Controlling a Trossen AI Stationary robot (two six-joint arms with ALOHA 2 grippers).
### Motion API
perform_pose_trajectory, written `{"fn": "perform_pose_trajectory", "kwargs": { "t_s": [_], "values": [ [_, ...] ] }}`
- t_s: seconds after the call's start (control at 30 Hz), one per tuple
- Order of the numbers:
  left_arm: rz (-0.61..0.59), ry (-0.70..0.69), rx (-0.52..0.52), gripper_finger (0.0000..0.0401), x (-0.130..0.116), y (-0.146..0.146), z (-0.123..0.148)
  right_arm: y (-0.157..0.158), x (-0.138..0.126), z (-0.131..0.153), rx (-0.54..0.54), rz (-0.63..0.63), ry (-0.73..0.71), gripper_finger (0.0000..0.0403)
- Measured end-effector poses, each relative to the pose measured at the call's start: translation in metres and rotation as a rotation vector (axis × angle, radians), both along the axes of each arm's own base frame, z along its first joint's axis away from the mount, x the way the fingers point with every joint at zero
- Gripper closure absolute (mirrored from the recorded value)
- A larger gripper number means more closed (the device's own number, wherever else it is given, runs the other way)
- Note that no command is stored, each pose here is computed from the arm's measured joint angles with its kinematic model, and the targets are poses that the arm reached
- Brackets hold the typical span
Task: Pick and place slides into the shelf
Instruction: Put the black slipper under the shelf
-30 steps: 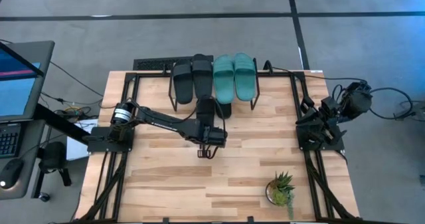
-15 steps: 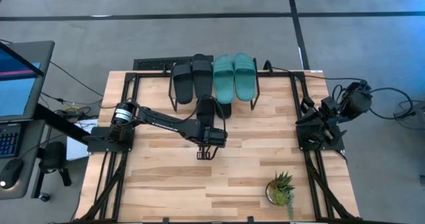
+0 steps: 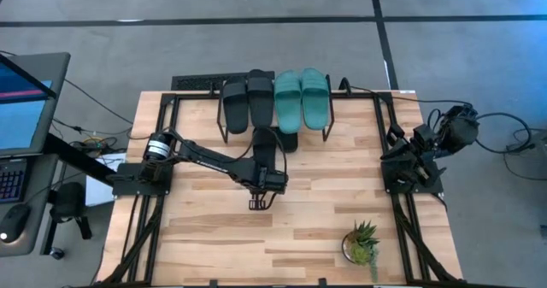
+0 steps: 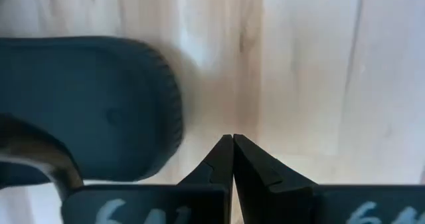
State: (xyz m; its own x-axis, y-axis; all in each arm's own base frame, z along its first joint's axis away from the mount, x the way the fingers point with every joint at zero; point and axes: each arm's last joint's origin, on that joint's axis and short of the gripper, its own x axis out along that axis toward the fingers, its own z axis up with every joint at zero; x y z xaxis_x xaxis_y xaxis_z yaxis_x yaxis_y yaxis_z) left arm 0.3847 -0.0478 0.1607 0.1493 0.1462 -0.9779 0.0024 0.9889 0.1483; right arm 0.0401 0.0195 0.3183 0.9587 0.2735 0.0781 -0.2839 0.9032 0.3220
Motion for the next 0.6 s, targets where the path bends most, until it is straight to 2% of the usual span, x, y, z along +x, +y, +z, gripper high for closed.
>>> {"fn": "perform_pose_trajectory", "kwargs": {
  "t_s": [0.4, 0.6],
  "values": [
    [-0.005, -0.068, 0.090, 0.0401, 0.005, -0.001, 0.000, 0.000, 0.000, 0.000, 0.001, -0.010, 0.001, 0.0342],
    [-0.014, -0.066, 0.078, 0.0401, 0.005, 0.007, -0.004, 0.000, 0.000, 0.001, 0.008, -0.015, -0.004, 0.0342]
  ]
}}
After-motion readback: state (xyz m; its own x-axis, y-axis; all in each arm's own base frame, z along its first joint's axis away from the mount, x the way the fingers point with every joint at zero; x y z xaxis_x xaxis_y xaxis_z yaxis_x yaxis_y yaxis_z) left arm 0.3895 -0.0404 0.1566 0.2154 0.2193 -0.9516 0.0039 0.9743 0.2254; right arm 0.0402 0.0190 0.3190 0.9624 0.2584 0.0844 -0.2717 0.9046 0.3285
